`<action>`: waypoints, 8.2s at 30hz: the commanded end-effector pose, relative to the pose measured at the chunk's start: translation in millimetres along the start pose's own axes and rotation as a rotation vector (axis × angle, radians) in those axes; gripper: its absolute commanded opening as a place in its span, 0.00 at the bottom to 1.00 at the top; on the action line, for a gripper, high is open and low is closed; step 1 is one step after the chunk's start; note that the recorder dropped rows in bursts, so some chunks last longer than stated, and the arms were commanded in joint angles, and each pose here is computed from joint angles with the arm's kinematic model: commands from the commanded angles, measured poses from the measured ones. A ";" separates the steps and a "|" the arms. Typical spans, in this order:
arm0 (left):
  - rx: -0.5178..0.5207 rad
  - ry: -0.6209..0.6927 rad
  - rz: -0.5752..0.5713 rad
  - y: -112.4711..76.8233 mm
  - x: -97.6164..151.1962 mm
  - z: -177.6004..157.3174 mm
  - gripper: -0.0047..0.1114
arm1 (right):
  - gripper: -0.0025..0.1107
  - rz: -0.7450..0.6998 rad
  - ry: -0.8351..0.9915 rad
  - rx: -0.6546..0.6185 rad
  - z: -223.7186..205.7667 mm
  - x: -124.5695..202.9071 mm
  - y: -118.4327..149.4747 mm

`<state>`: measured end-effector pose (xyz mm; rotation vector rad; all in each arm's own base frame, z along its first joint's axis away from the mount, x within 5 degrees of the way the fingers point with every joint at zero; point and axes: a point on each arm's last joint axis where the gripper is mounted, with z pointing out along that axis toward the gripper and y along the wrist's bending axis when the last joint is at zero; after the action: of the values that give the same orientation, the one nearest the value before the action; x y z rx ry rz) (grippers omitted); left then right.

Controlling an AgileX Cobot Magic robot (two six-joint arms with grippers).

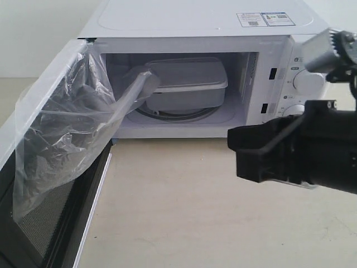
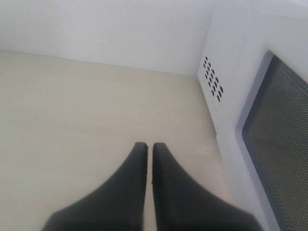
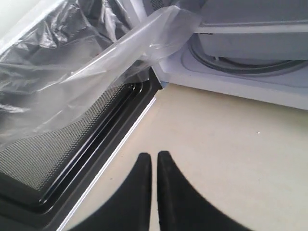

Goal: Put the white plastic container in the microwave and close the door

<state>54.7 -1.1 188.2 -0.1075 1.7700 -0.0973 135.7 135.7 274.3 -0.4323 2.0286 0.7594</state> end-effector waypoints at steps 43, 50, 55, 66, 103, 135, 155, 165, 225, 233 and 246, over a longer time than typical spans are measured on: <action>0.132 -0.249 -0.758 -3.6 -32.1 -6.9 0.08 | 0.02 0.044 0.009 -0.019 -32.2 29.7 -8.1; 0.074 0.026 -0.655 -12.0 -38.5 -9.4 0.08 | 0.02 -0.015 -0.025 -0.052 -38.9 5.3 3.5; 0.055 0.167 -0.567 -18.3 -62.4 -3.6 0.08 | 0.02 -0.050 -0.038 -0.077 -47.6 -16.0 14.1; 0.158 0.617 -0.108 -39.2 -137.6 13.6 0.08 | 0.02 -0.089 -0.011 -0.083 -53.5 -24.8 19.3; 0.426 0.970 0.034 -54.0 -133.3 63.2 0.08 | 0.02 -0.104 -0.148 -0.125 -93.0 -29.1 22.1; 0.871 0.998 0.070 -148.8 -96.6 106.3 0.08 | 0.02 -0.078 -0.216 -0.131 -94.2 -35.3 22.7; 0.970 0.833 0.164 -215.1 -124.0 156.5 0.08 | 0.02 -0.077 -0.201 -0.131 -93.9 -33.9 22.6; 0.942 0.787 0.265 -201.4 -146.4 134.3 0.08 | 0.02 -0.116 -0.177 -0.091 -91.8 -31.7 19.2; 0.921 0.492 0.222 -138.3 -210.2 9.1 0.08 | 0.02 0.026 -0.334 0.288 68.3 -38.9 -60.0; 0.921 0.492 0.222 -138.3 -210.2 9.1 0.08 | 0.02 0.030 -0.346 0.310 79.4 -37.0 -65.3; 0.922 0.502 0.219 -138.2 -209.6 8.7 0.08 | 0.02 0.039 -0.336 0.333 97.9 -43.5 -69.1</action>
<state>108.0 -111.1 409.0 0.8369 2.0315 -0.8124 254.2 147.1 249.4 -0.0692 1.7954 0.4777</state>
